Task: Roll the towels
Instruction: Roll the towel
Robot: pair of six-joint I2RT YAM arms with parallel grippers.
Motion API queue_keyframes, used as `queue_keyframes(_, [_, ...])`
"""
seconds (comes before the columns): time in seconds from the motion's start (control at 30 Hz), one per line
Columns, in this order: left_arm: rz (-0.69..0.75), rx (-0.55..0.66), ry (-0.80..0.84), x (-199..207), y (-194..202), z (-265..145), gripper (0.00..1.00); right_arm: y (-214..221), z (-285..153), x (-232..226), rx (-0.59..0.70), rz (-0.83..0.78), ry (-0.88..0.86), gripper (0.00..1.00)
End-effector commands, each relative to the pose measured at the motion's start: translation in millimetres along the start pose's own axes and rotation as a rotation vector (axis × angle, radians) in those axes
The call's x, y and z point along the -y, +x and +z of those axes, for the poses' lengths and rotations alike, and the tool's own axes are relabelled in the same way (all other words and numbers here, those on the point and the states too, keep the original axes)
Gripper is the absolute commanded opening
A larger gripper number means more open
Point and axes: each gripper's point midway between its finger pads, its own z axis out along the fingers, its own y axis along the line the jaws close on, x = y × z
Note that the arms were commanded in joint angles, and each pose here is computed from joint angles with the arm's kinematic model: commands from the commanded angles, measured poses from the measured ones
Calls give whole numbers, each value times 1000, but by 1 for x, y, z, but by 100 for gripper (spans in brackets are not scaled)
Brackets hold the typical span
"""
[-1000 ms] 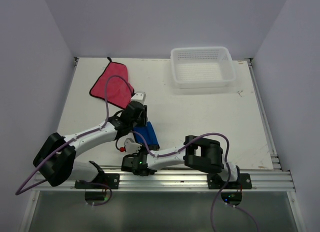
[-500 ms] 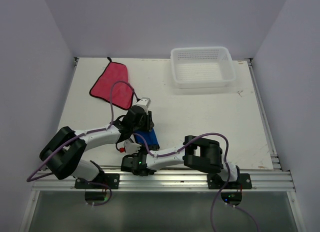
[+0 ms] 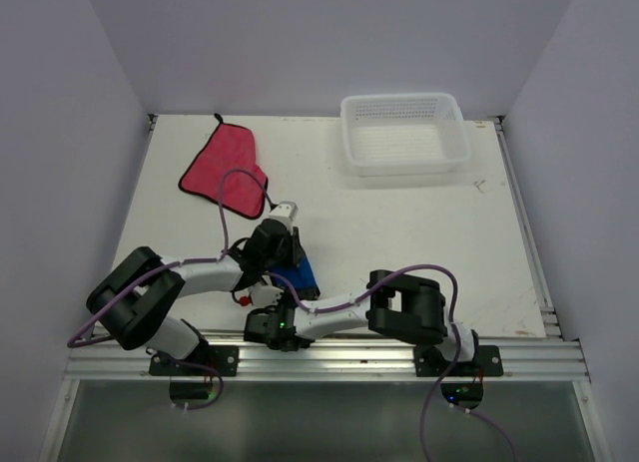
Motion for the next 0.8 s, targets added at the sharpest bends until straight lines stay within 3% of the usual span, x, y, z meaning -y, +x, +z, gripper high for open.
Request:
queue_keyframes(0.0, [-11, -100, -88, -27, 42, -3, 27, 30, 10, -47, -112, 223, -215, 0])
queue_keyframes(0.27, [-21, -99, -107, -30, 43, -3, 25, 15, -2, -17, -10, 424, -163, 18])
queue_keyframes(0.6, [-33, -89, -127, -34, 43, -5, 22, -3, -30, 9, 60, 609, -229, 44])
queue_keyframes(0.77, [-34, -81, -133, -36, 41, -5, 22, -7, -37, 21, 87, 665, -234, 50])
